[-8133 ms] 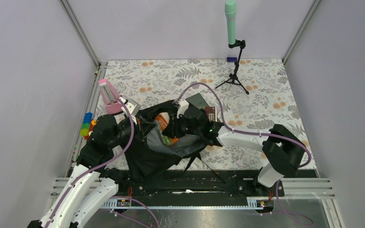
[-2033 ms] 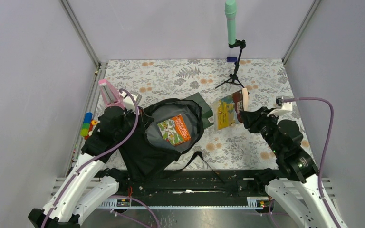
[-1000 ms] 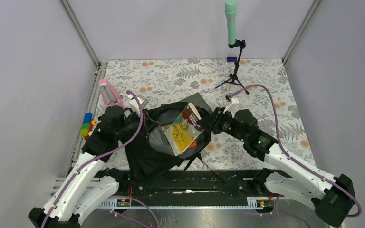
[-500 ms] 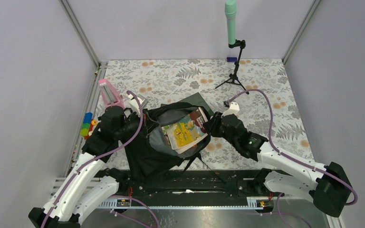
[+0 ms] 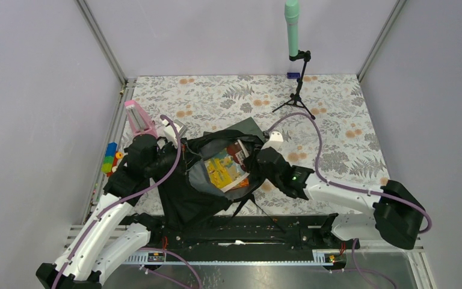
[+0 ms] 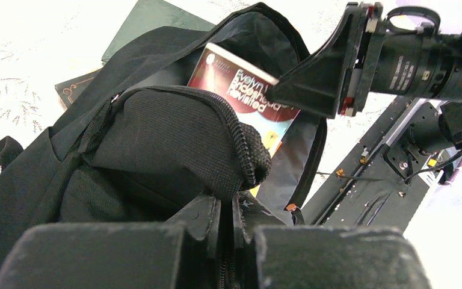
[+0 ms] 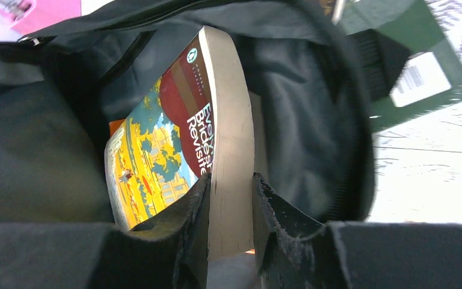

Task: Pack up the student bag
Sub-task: Place the book in the student bag.

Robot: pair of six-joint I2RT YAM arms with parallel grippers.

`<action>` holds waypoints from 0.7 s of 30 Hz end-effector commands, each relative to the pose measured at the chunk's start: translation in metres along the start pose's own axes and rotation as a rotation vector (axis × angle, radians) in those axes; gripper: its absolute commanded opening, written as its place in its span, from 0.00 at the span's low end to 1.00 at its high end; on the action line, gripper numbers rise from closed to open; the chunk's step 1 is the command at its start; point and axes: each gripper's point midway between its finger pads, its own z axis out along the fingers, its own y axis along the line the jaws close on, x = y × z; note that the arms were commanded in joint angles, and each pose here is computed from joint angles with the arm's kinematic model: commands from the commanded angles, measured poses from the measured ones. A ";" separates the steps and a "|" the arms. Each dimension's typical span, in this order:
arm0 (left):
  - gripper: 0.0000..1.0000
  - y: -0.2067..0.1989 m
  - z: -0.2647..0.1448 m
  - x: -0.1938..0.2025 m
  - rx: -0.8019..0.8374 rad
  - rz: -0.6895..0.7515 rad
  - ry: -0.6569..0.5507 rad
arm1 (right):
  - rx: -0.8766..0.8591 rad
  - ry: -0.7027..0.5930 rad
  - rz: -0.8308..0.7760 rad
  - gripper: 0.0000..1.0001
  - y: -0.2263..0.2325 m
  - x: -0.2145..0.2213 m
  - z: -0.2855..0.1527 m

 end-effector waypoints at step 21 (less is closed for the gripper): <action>0.00 -0.010 -0.004 -0.030 0.033 0.054 -0.102 | -0.063 0.042 -0.129 0.33 0.071 0.038 0.014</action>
